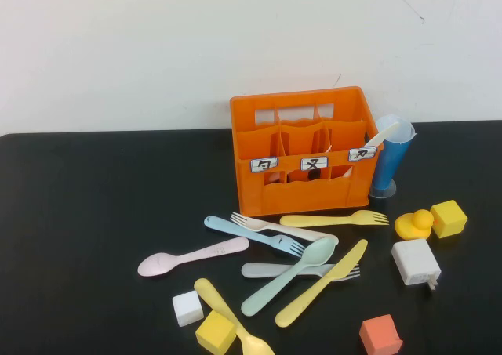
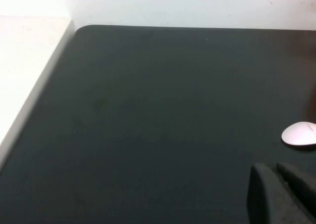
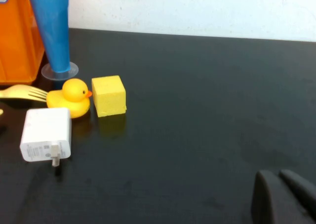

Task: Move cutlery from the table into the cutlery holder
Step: Pick up the knife

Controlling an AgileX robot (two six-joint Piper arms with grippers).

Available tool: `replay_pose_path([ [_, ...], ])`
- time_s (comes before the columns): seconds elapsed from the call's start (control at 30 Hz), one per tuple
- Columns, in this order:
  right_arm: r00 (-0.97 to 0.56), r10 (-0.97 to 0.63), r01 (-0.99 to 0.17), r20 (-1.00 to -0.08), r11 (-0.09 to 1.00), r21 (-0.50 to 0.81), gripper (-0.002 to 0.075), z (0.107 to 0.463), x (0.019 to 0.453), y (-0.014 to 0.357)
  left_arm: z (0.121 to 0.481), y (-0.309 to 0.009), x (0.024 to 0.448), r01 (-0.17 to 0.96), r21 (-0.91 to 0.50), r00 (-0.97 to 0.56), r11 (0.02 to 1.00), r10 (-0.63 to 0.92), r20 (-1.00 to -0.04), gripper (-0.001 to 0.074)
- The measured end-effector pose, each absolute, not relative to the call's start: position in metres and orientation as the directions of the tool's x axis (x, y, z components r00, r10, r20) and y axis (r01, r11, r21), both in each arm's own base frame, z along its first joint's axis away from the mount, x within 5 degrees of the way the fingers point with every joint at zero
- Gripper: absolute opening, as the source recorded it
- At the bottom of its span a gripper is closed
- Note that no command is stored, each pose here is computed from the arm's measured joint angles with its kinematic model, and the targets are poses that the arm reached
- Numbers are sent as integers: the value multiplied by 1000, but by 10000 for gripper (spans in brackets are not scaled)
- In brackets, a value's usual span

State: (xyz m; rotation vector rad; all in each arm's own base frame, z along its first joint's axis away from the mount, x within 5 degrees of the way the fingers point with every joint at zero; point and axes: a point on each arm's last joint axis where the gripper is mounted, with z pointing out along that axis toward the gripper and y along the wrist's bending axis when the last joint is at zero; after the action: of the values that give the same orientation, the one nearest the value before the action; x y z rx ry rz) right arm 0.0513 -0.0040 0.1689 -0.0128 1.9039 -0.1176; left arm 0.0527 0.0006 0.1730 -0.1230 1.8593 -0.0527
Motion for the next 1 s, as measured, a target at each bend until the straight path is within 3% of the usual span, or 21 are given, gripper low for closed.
replay_pose_path([
  [1.0,-335,-60,48,-940,996,-81,-3,169,51,-4,173,1,53,-58,-99,-283,993,-112,-952,-1],
])
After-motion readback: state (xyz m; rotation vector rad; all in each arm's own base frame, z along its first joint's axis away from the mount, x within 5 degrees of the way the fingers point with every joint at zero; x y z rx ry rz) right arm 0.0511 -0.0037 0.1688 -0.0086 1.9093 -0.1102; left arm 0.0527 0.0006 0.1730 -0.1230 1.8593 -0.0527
